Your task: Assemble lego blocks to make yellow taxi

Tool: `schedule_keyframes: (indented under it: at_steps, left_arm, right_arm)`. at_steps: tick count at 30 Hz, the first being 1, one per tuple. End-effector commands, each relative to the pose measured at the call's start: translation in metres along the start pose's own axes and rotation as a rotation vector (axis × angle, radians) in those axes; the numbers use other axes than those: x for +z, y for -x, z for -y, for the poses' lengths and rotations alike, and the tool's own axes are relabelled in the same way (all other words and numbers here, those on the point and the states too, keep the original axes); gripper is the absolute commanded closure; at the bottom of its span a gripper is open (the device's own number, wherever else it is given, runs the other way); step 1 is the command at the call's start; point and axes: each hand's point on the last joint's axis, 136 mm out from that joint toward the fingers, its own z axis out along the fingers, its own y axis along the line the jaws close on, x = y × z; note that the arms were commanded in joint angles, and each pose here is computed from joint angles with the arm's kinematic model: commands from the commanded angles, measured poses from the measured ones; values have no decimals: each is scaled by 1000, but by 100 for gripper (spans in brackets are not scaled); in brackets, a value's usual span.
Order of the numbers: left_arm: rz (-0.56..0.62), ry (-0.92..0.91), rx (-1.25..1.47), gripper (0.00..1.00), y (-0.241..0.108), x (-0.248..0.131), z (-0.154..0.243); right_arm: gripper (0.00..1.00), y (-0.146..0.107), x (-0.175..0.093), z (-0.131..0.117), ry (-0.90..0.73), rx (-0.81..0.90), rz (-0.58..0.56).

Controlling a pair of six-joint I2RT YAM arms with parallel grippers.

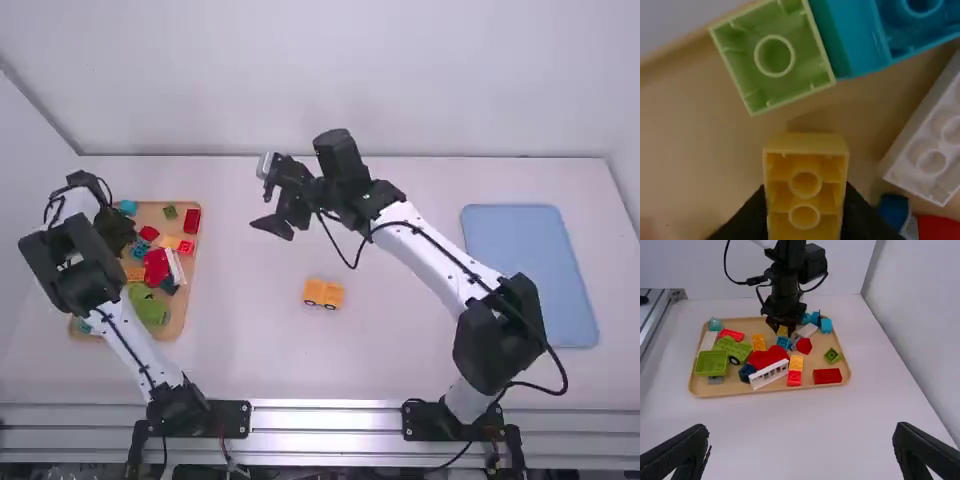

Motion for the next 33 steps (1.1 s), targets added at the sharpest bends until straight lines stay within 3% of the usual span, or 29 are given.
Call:
schedule_keyframes:
  at_steps: [1, 3, 6, 9, 14, 16, 23, 26, 28, 33]
  left_arm:
    - [-13, 18, 4, 67, -6, 3, -2]
    - [-17, 20, 9, 60, -8, 3, -1]
    - [-14, 19, 8, 67, -8, 3, -1]
    - [-5, 10, 10, 82, -5, 3, 1]
    - [-28, -33, 32, 91, -1, -12, 4]
    - [-29, -56, -4, 98, 3, -34, -1]
    - [113, -242, 54, 98, 3, -133, -2]
    - [206, -442, 207, 98, -24, -180, 17]
    - [302, -667, 471, 98, -63, -219, 43]
    - [585, -1111, 1041, 98, -194, -290, 75]
  right_arm:
    - [2, 9, -1, 4, 0, -9, 16]
    - [2, 8, -1, 3, 1, -5, 12]
    - [2, 7, -1, 3, 3, -2, 9]
    - [2, 6, -1, 3, 5, 0, 7]
    - [2, 6, -1, 3, 4, 1, 7]
    - [2, 5, -4, 8, -7, 17, 6]
    - [2, 1, -16, 20, -11, 82, 21]
    - [2, 2, -21, 19, 17, 89, 41]
    - [2, 3, -24, 18, 44, 92, 60]
    - [2, 8, -34, 14, 109, 95, 106]
